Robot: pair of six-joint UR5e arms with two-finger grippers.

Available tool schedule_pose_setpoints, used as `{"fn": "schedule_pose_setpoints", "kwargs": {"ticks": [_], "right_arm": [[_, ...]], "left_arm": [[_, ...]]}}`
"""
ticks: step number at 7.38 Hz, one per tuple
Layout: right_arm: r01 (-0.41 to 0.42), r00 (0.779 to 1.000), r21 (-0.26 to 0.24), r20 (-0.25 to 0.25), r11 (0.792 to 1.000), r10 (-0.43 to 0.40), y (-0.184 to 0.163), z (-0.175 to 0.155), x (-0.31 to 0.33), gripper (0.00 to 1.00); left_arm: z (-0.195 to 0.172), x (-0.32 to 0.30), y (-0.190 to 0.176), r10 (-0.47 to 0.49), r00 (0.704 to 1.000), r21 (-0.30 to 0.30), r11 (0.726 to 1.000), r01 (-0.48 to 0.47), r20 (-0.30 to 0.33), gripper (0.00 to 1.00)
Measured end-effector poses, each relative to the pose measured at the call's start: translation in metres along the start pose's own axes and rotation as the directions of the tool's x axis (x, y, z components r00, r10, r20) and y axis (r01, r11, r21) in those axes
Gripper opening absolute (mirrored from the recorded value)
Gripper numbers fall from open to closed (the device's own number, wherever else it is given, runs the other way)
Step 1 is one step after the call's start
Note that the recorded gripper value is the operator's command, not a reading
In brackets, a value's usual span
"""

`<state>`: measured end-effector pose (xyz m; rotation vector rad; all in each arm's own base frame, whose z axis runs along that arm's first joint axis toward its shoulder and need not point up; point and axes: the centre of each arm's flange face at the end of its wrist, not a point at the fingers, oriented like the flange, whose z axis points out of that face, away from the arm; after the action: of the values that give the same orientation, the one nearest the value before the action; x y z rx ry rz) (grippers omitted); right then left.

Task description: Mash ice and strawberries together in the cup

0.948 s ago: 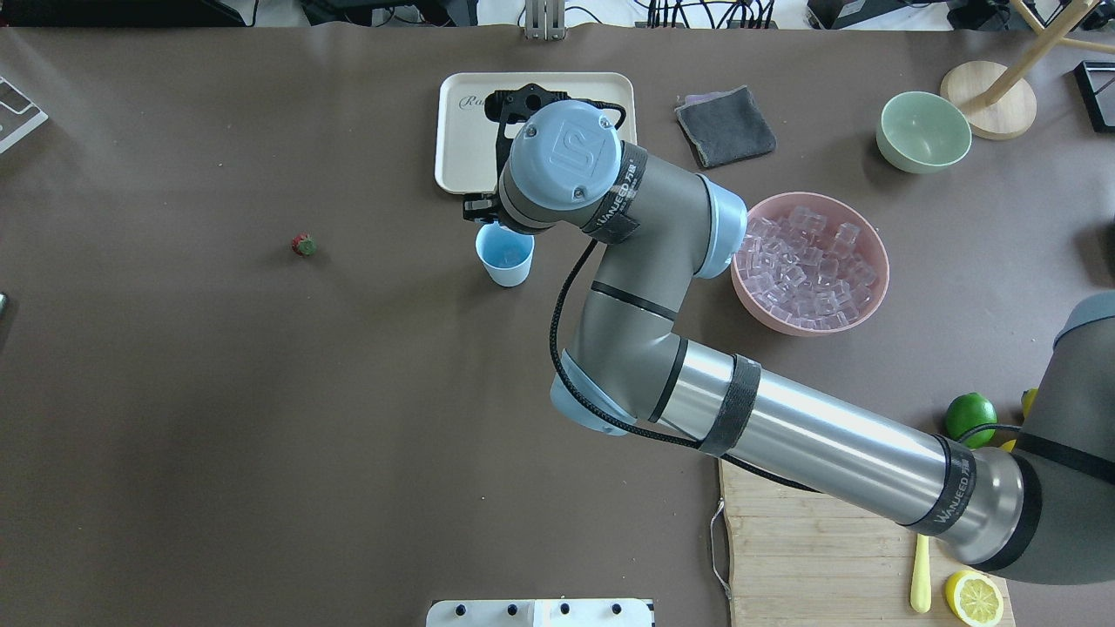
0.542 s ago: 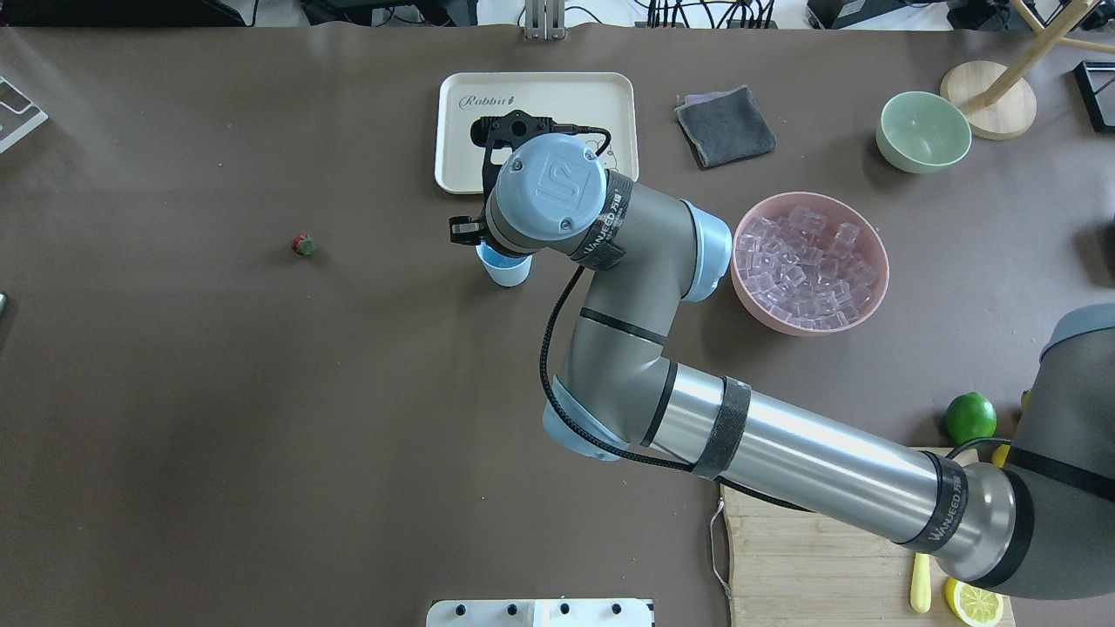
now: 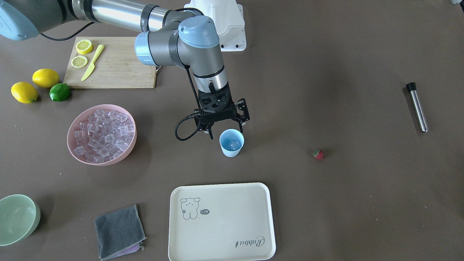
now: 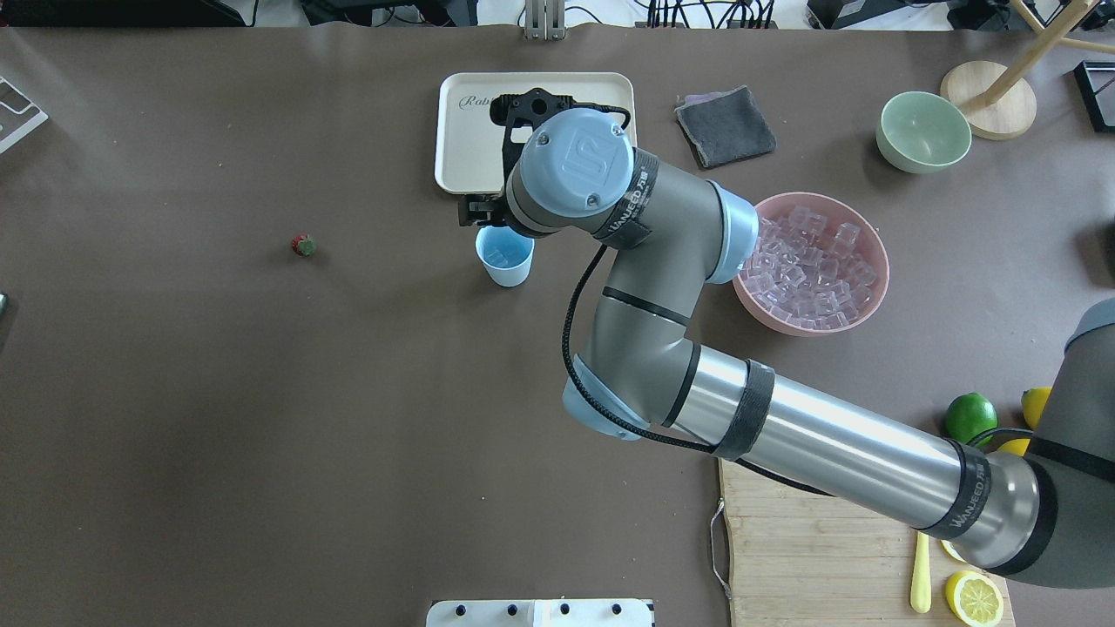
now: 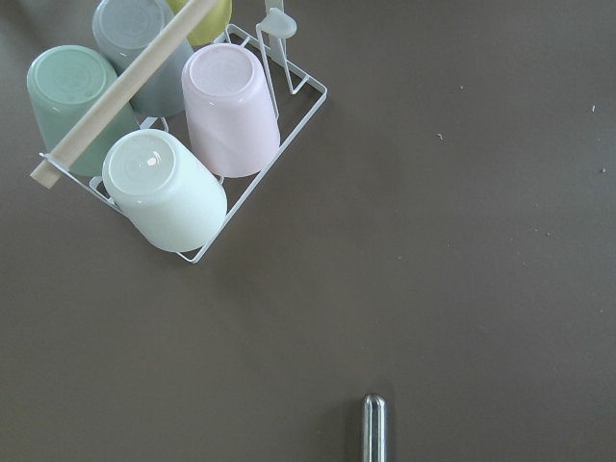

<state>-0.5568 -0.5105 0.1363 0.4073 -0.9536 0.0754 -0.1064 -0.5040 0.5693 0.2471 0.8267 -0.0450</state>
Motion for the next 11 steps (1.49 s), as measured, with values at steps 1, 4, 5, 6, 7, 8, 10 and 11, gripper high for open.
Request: {"fn": "schedule_pose_setpoints", "kwargs": {"ticks": [1, 4, 5, 6, 7, 8, 10, 11], "right_arm": [[-0.002, 1.0, -0.021, -0.002, 1.0, 0.002, -0.014, -0.012, 0.035, 0.99], [0.044, 0.998, -0.093, -0.035, 0.995, -0.047, -0.05, -0.081, 0.158, 0.99], [0.071, 0.996, -0.118, -0.036, 0.991, -0.076, -0.069, -0.105, 0.2, 0.99], [0.112, 0.993, -0.135, -0.032, 0.984, -0.117, -0.091, -0.128, 0.249, 0.99], [0.158, 0.986, -0.139, -0.024, 0.978, -0.163, -0.109, -0.156, 0.302, 0.99], [0.183, 0.982, -0.13, -0.021, 0.975, -0.187, -0.117, -0.184, 0.35, 0.99], [0.201, 0.975, -0.144, -0.062, 0.969, -0.211, -0.105, -0.213, 0.442, 0.99], [0.214, 0.969, -0.17, -0.088, 0.962, -0.231, -0.093, -0.222, 0.5, 0.99]], "left_arm": [[-0.003, 0.01, -0.01, 0.022, 1.0, 0.008, 1.0, -0.022, -0.003, 0.98], [0.013, 0.089, -0.067, 0.095, 0.995, 0.003, 0.995, -0.095, -0.027, 0.98], [0.02, 0.12, -0.085, 0.095, 0.995, 0.002, 0.995, -0.095, -0.022, 0.98], [0.025, 0.146, -0.102, 0.096, 0.995, 0.006, 0.995, -0.096, -0.014, 0.98], [0.029, 0.175, -0.12, 0.081, 0.997, 0.011, 0.997, -0.081, -0.017, 0.98], [0.03, 0.204, -0.133, 0.058, 0.998, 0.017, 0.998, -0.057, -0.03, 0.98], [0.052, 0.284, -0.142, 0.017, 0.999, 0.001, 1.0, -0.017, -0.048, 0.98], [0.071, 0.337, -0.138, 0.014, 0.998, -0.011, 1.0, -0.015, -0.055, 0.98]]}}
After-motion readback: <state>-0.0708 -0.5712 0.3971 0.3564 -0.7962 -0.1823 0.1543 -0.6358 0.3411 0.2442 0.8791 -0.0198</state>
